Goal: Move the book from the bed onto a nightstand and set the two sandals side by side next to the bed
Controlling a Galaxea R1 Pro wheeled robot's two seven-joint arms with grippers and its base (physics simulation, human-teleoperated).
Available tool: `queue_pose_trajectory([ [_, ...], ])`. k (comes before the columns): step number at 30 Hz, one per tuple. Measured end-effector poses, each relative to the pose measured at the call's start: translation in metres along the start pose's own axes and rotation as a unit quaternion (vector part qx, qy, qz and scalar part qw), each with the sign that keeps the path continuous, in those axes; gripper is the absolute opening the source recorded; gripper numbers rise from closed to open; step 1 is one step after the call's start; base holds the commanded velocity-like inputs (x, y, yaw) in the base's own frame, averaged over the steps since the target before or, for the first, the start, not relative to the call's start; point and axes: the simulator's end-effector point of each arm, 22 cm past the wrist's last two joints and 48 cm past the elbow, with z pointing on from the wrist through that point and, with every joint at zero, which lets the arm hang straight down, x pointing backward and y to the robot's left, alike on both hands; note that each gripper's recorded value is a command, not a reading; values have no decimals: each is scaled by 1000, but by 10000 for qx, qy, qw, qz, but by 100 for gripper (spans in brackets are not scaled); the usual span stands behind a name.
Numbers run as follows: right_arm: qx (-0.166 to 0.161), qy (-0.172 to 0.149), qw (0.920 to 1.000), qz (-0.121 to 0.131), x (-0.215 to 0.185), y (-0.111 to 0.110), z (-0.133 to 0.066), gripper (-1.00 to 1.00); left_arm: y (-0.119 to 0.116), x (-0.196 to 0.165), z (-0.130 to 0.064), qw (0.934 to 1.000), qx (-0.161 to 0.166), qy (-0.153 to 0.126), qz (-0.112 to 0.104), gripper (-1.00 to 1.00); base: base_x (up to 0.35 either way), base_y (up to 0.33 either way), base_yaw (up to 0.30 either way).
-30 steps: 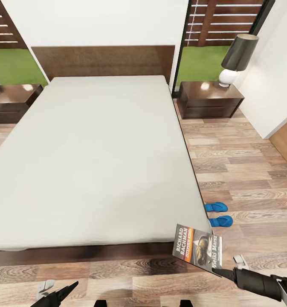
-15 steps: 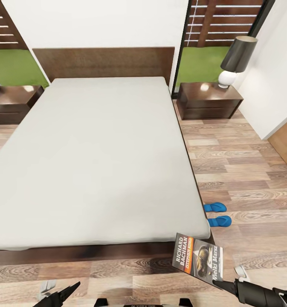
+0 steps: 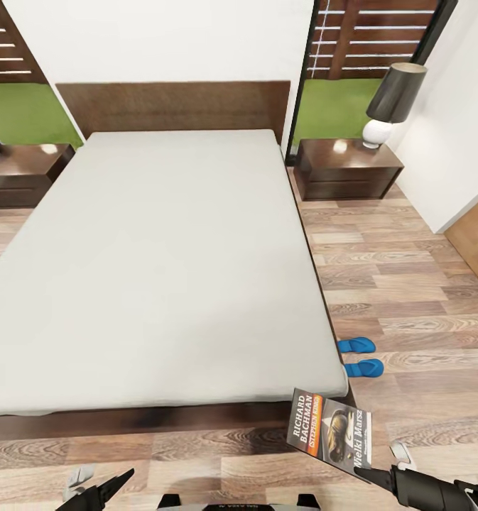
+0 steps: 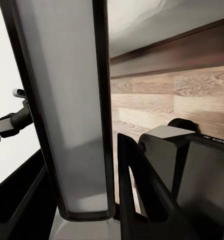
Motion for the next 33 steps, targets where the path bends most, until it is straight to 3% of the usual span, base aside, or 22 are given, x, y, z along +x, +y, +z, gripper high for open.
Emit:
queue_pose_trajectory([
  [33, -17, -66, 9999, -132, -7, 15, -6, -100, -14, -9, -8, 9999, 74, -105, 86, 100, 0, 0, 0],
])
